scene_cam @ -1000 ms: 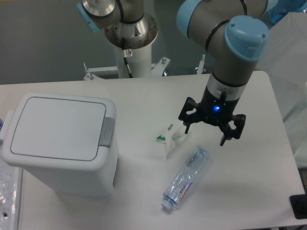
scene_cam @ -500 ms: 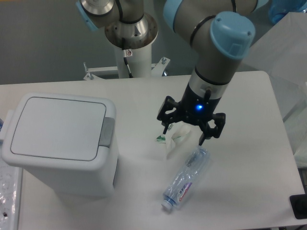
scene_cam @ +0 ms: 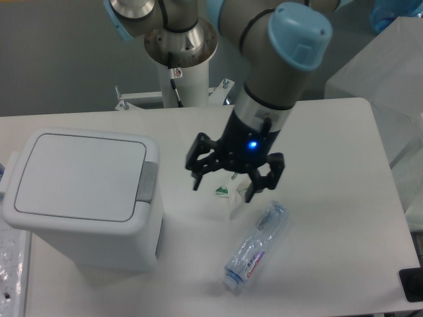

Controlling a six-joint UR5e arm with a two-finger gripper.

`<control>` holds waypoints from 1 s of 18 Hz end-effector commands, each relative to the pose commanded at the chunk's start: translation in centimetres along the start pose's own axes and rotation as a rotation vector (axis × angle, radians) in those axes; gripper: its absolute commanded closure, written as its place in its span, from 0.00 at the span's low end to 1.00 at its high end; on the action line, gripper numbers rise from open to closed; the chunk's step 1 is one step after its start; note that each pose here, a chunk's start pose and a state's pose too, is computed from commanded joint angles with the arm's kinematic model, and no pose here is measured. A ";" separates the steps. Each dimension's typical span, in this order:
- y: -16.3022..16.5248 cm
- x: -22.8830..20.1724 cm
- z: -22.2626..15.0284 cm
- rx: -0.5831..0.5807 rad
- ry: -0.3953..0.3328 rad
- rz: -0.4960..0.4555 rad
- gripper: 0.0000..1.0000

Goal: Open the trash can
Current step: 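Lower the gripper onto the grey tab at the trash can lid, then press the grey tab with the gripper to pop the lid open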

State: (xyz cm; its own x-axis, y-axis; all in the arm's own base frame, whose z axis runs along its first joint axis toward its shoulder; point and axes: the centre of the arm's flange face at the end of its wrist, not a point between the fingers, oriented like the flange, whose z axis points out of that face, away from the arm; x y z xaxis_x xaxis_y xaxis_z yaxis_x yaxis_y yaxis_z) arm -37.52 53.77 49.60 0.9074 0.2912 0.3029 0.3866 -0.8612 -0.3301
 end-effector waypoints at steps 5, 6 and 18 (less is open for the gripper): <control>0.9 1.5 1.4 -0.021 0.013 0.001 0.00; 0.8 1.7 1.4 -0.021 0.013 0.003 0.00; 0.8 2.9 2.3 -0.033 0.022 -0.038 0.00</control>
State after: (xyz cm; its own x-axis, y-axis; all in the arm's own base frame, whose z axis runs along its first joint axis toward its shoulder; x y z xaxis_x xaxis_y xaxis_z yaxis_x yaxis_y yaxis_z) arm -34.16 54.92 48.16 0.8882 0.3154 0.3341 0.4149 -0.8628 -0.2887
